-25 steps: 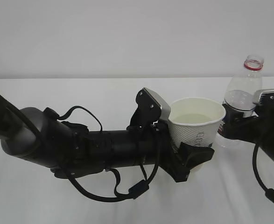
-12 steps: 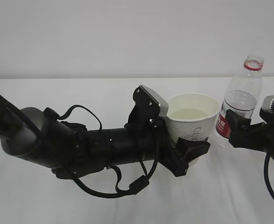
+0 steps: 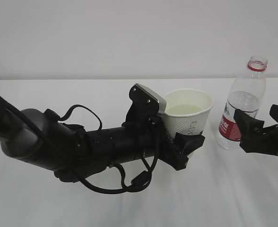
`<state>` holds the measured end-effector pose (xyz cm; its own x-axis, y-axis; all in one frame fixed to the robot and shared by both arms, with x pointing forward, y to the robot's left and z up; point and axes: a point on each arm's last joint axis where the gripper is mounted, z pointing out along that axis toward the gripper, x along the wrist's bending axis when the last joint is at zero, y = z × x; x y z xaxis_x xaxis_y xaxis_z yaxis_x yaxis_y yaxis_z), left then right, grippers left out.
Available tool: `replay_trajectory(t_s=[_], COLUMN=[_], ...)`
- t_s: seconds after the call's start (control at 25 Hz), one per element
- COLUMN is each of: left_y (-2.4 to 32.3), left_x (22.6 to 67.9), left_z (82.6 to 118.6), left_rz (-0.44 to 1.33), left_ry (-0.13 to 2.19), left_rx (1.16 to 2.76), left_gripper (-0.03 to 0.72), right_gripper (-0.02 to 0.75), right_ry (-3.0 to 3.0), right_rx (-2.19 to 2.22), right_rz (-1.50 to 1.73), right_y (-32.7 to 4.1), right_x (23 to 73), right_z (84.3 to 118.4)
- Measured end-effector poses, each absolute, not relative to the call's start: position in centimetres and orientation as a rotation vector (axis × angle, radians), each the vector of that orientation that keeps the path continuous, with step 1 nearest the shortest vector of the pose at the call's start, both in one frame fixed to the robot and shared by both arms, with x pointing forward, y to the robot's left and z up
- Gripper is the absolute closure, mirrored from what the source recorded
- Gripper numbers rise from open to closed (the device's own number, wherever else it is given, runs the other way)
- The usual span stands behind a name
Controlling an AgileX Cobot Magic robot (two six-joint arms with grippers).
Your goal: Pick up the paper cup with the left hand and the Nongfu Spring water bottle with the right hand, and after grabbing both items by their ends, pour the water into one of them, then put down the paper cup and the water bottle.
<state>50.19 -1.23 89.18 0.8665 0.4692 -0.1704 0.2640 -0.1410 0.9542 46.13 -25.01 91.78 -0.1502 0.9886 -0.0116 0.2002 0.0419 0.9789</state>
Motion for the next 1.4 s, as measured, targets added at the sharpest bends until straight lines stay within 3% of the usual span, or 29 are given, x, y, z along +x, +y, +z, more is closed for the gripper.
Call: replay_trajectory(t_s=[1.4], left_y=[6.4], left_x=[57.2], left_z=[89.1], left_rz=[0.386], left_ry=[0.777], left_rx=[1.668], left_gripper=[0.24], right_gripper=[0.14], right_ry=[1.519], right_rx=[1.22], right_rz=[1.223], right_y=[-25.1], right_x=[44.1], right_z=[92.3])
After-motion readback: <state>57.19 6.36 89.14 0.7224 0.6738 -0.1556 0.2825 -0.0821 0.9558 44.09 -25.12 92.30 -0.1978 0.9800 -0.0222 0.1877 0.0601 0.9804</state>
